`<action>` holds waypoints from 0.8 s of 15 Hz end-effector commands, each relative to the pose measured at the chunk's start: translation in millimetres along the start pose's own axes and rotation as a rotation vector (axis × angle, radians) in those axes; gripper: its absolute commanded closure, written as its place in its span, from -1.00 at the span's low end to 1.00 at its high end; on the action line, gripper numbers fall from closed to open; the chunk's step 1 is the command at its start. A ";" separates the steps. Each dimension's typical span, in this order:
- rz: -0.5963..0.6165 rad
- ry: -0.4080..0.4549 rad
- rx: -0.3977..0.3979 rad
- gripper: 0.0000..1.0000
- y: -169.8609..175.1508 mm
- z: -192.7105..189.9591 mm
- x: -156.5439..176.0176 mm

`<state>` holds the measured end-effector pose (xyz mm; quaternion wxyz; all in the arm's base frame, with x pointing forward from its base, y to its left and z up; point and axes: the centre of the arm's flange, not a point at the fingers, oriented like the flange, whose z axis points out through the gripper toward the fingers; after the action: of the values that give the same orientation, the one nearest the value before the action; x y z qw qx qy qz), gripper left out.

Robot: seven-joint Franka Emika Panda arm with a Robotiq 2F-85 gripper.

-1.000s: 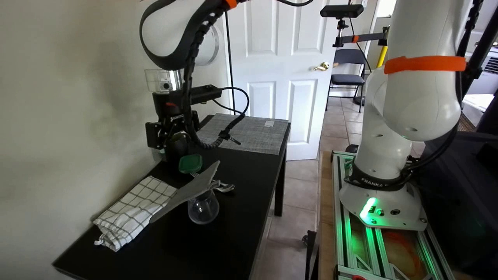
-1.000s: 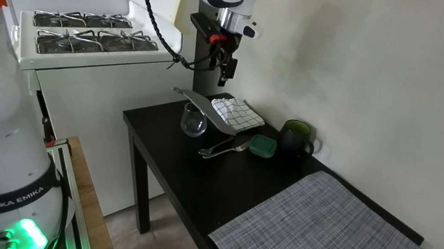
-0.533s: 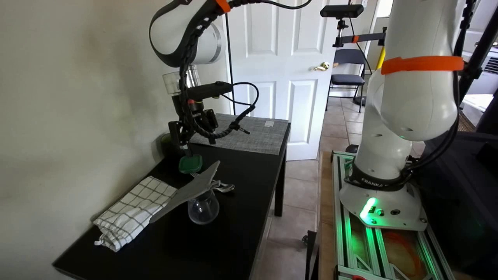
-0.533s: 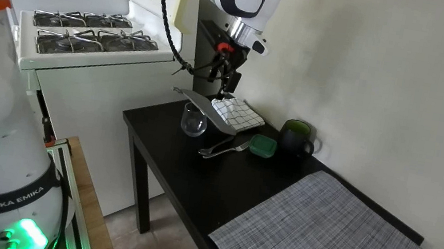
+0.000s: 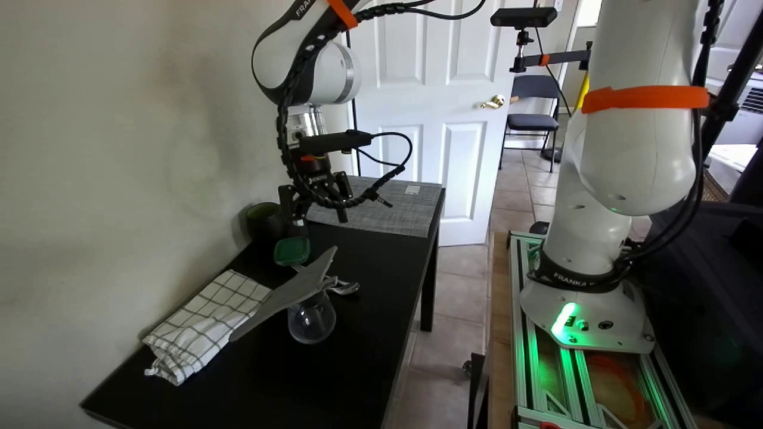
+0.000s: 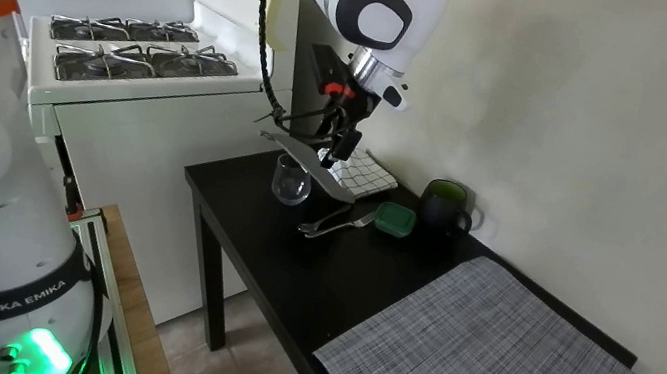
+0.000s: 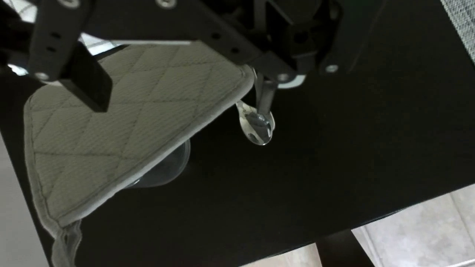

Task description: Put the grey potholder on the glass cup

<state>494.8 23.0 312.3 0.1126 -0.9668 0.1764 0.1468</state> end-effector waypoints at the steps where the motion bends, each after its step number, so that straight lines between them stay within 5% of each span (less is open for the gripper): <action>1: 0.046 -0.026 0.085 -1.00 13.2 22.0 0.4; 11: 0.135 0.008 0.156 -1.00 28.6 57.5 29.2; 12: 0.140 0.006 0.162 -0.81 29.0 60.9 30.7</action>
<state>495.3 4.0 256.8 0.1626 -0.9441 0.2502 0.1397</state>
